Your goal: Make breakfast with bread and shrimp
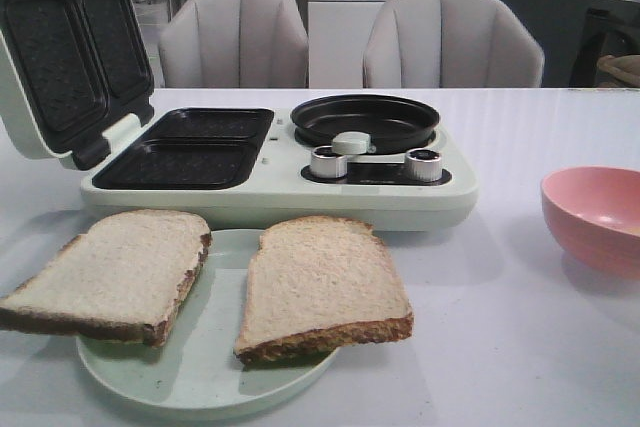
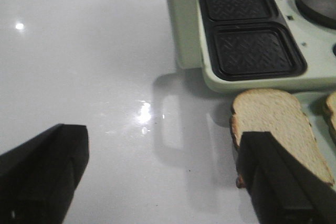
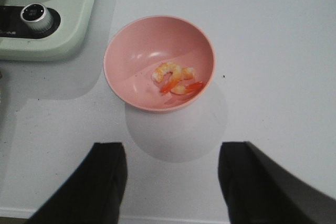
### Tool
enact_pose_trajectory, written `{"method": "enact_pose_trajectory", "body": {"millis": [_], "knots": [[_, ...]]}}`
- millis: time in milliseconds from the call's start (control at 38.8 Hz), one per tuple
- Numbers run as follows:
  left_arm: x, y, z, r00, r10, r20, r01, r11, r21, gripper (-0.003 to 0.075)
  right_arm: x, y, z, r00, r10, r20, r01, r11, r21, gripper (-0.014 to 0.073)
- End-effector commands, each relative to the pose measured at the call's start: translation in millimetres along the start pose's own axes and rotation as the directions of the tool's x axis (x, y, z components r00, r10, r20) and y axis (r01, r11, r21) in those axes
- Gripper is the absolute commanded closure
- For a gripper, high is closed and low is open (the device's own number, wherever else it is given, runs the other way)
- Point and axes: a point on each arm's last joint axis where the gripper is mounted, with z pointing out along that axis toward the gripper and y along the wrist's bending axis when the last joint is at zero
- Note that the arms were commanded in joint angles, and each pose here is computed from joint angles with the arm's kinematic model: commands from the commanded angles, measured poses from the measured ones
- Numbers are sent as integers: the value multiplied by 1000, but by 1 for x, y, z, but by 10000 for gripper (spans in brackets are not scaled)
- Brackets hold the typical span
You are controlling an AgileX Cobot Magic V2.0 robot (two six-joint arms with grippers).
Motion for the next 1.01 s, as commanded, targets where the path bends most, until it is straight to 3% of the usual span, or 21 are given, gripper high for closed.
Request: {"method": "enact_pose_trajectory", "body": {"millis": [0,129,232,387,619,851,980], "knots": [[-15,-12,3,989,129,78,-135,988,76,87,-16,-1,-5,995,-9,102,8,1000,9,90],[-12,-30,17,947,312,81,-321,933,163,87,-16,-1,-5,995,-9,102,8,1000,9,90],[-6,-44,30,887,455,73,-460,862,212,87,-16,-1,-5,995,-9,102,8,1000,9,90],[11,-66,47,746,662,69,-652,705,279,87,-16,-1,-5,995,-9,102,8,1000,9,90],[40,-90,73,480,875,63,-836,435,335,87,-16,-1,-5,995,-9,102,8,1000,9,90],[51,-102,96,376,925,48,-869,334,366,88,-16,-1,-5,995,-9,102,8,1000,9,90],[54,-107,110,367,930,31,-876,335,346,91,-16,-1,-5,995,-9,102,8,1000,9,90]]}}
